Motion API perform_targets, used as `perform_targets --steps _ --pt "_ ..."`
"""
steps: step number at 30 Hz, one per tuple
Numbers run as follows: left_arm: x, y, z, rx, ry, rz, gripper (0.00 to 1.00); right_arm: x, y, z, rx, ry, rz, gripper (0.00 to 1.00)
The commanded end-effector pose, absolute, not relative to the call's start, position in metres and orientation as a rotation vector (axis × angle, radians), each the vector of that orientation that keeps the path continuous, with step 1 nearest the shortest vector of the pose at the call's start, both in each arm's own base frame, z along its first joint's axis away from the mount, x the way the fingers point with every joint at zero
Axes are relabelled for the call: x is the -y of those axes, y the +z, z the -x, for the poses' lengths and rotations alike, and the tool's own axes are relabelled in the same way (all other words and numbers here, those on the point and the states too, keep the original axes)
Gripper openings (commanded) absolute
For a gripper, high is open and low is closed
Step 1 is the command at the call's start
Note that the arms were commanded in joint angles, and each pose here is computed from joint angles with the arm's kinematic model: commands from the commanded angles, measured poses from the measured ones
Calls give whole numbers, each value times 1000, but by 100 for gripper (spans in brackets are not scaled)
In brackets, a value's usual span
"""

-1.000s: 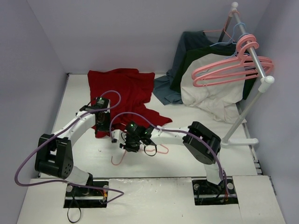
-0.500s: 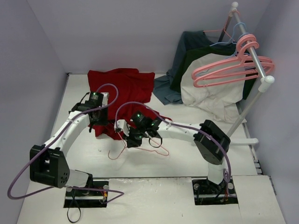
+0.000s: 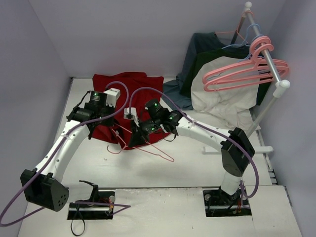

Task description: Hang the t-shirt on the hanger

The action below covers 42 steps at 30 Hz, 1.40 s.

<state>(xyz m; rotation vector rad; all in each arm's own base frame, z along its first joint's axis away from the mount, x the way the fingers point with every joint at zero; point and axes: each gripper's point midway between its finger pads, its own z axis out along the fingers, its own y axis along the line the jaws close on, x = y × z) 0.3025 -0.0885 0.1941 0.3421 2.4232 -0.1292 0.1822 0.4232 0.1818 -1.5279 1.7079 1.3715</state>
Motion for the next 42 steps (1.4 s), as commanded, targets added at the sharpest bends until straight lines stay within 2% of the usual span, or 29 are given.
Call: perform_targets --steps 1,13,18,20,22,24,30,34,38,42 --pt "84 242 -306 -2273 -75 -436 0 -426 254 -170 -1472 1547 1545 0" --pt "151 368 -256 -1914 -505 -705 0 -401 316 -194 -1327 1586 1498 0" --pt "160 414 -235 -1790 -594 -742 0 -391 357 -200 -1224 1586 1493 0" --pt "153 406 -240 -1812 -539 -728 0 -388 364 -199 -1203 1584 1496 0" --pt "140 369 -256 -1932 -438 -695 0 -384 366 -200 -1195 1591 1498 0" --pt "140 338 -259 -2026 -443 -698 0 -381 358 -200 -1213 1607 1498 0" --pt "131 293 -263 -2159 -403 -614 0 -377 305 -190 -1305 1708 1524 0" --pt "143 293 -259 -2114 -488 -622 0 -378 275 -185 -1329 1756 1549 0" --pt "147 289 -260 -2107 -527 -575 0 -380 268 -185 -1305 1770 1567 0" --pt "154 284 -257 -2094 -585 -559 4 -384 259 -190 -1312 1776 1569 0"
